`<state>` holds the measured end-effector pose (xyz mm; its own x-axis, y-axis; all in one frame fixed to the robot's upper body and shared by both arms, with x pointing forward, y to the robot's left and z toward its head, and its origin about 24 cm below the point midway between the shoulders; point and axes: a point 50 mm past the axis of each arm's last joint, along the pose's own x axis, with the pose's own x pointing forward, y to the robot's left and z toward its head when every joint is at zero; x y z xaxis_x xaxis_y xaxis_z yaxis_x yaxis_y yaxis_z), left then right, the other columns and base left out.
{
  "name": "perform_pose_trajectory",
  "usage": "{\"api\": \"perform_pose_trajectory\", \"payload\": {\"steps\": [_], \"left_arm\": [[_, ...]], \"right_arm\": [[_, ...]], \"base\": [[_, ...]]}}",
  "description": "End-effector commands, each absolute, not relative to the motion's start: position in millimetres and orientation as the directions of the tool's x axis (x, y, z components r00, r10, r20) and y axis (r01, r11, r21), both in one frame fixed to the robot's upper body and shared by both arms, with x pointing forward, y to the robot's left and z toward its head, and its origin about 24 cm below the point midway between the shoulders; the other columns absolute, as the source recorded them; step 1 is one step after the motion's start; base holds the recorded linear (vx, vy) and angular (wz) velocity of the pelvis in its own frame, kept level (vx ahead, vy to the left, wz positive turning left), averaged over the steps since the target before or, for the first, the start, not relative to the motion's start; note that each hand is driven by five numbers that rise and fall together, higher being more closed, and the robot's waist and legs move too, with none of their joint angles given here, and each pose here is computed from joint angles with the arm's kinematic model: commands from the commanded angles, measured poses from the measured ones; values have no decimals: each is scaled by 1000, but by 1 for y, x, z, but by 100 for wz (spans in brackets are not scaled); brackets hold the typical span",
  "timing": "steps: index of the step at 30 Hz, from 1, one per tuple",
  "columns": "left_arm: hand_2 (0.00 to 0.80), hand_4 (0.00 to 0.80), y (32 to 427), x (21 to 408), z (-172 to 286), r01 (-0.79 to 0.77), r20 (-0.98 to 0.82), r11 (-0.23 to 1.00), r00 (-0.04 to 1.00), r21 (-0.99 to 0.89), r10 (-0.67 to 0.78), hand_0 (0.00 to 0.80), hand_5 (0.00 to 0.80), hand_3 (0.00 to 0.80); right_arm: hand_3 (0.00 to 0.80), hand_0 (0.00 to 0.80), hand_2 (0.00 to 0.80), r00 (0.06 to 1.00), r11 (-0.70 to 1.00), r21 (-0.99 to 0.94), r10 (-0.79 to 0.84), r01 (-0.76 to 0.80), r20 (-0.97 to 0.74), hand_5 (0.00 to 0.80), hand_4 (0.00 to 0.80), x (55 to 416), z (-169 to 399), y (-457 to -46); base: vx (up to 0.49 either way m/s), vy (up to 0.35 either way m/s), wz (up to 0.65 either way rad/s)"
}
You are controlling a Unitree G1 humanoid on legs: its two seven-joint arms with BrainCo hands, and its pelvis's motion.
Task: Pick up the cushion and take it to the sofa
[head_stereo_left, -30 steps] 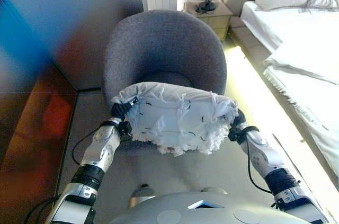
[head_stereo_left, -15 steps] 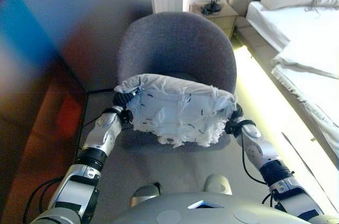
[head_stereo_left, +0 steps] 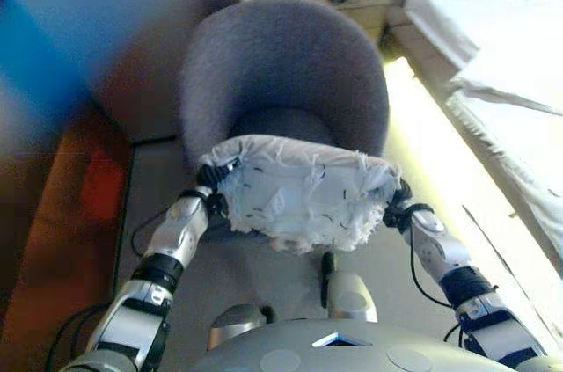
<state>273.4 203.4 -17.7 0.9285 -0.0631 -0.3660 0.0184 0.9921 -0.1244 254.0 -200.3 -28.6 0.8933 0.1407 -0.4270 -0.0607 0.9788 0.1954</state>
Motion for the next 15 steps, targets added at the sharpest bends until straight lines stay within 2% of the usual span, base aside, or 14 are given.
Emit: {"api": "perform_pose_trajectory", "payload": {"steps": [1,4,7,11,15], "left_arm": [[800,800,203,290,29,51,-116,986,991,-156,-69,800,800,800],[800,800,210,287,28,12,-120,987,992,-161,-31,800,800,800],[800,800,211,286,30,9,-105,984,994,-177,-28,800,800,800],[800,800,215,287,33,16,-95,986,995,-163,-32,800,800,800],[800,800,220,290,36,6,-104,987,994,-160,-23,800,800,800]], "right_arm": [[800,800,800,946,945,269,245,-185,-212,800,800,277,11,-178],[800,800,800,937,939,253,287,-233,-201,800,800,277,15,-173],[800,800,800,937,937,243,297,-250,-184,800,800,279,20,-177],[800,800,800,936,932,258,306,-257,-173,800,800,287,26,-169],[800,800,800,929,927,265,320,-266,-187,800,800,301,32,-153]], "base": [[424,-193,-56],[394,-257,-22],[288,-115,-43],[271,-17,-25],[277,99,-23]]}}
